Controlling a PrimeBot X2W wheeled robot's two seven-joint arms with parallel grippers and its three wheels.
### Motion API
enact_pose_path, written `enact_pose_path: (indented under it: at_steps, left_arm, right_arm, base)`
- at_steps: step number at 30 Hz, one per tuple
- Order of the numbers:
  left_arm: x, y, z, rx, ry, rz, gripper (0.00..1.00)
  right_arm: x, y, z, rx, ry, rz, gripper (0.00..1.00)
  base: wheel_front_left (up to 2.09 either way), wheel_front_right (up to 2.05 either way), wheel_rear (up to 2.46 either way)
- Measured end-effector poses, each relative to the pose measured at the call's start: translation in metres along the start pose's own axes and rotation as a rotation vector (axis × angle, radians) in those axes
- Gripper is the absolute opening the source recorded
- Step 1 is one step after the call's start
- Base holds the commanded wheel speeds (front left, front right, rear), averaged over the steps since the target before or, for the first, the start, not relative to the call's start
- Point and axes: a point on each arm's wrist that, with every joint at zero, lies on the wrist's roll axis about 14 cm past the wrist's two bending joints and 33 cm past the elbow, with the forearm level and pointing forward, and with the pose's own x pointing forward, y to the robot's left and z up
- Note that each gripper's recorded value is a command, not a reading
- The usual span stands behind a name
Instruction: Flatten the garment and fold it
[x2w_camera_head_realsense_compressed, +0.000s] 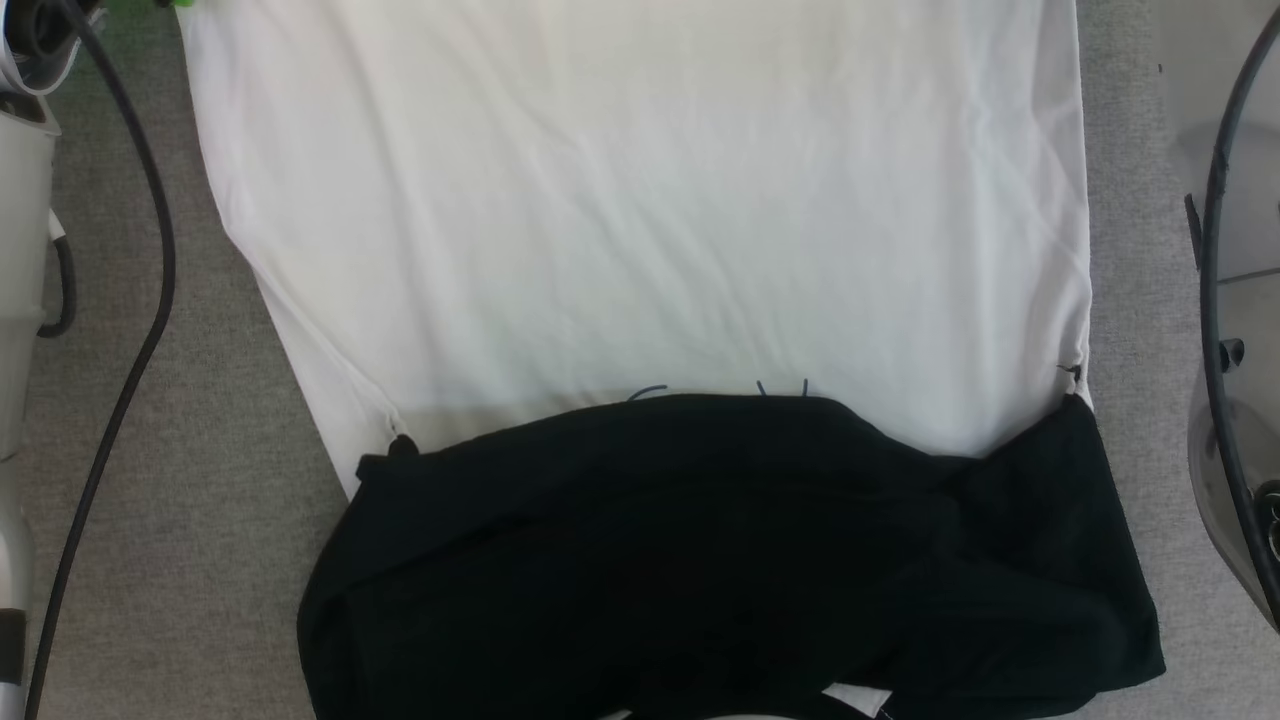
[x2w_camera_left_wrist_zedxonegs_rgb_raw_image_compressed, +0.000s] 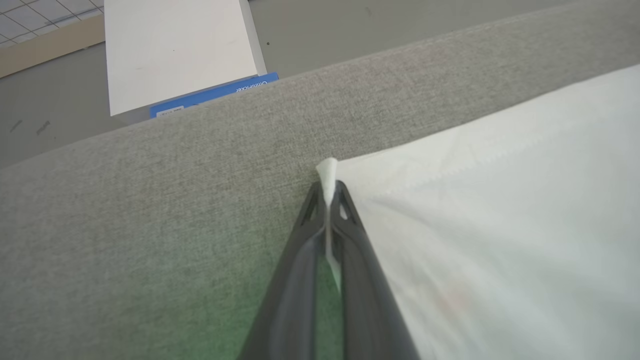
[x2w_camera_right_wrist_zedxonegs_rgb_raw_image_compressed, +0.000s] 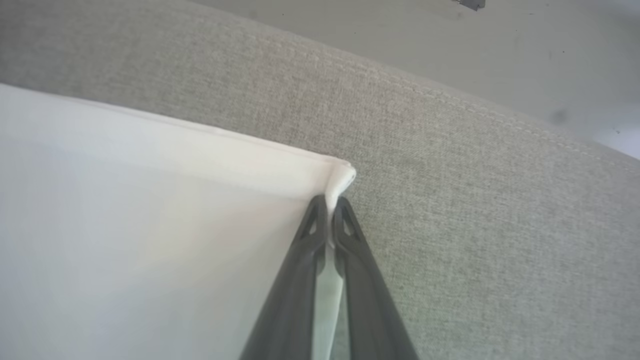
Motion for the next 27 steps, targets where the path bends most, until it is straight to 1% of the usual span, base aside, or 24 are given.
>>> enact_pose_path:
  at_steps: [3, 5, 10, 15, 17, 20, 27]
  left_arm:
    - [0.0, 0.0, 0.001, 0.0, -0.013, 0.002, 0.0]
    - [0.0, 0.001, 0.006, 0.001, -0.044, 0.006, 0.0]
    - [-0.01, 0.001, 0.027, 0.025, -0.189, 0.001, 0.0]
    - [-0.034, 0.003, 0.051, 0.042, -0.351, 0.011, 0.0]
    - [-0.045, 0.002, 0.059, 0.042, -0.396, 0.016, 0.0]
    - [-0.058, -0.002, 0.056, 0.042, -0.407, 0.009, 0.0]
    - [-0.098, -0.032, 0.04, 0.025, -0.436, -0.066, 0.0]
  right_arm:
    - [-0.003, -0.003, 0.003, 0.006, -0.023, -0.008, 0.0]
    - [-0.004, -0.003, 0.008, 0.009, -0.08, -0.007, 0.0]
    - [-0.017, 0.003, 0.023, -0.02, -0.266, 0.004, 0.0]
    - [-0.045, 0.004, 0.042, -0.018, -0.451, 0.009, 0.0]
    - [-0.054, 0.004, 0.042, -0.011, -0.473, 0.013, 0.0]
    - [-0.064, 0.004, 0.032, 0.0, -0.47, 0.017, 0.0]
    - [-0.1, 0.006, 0.016, 0.039, -0.526, 0.044, 0.0]
  base:
    - [0.0, 0.0, 0.0]
    - [0.0, 0.0, 0.0]
    - [0.0, 0.0, 0.0]
    - [0.0, 0.0, 0.0]
    - [0.0, 0.0, 0.0]
    - [0.0, 0.0, 0.0]
    - [0.0, 0.0, 0.0]
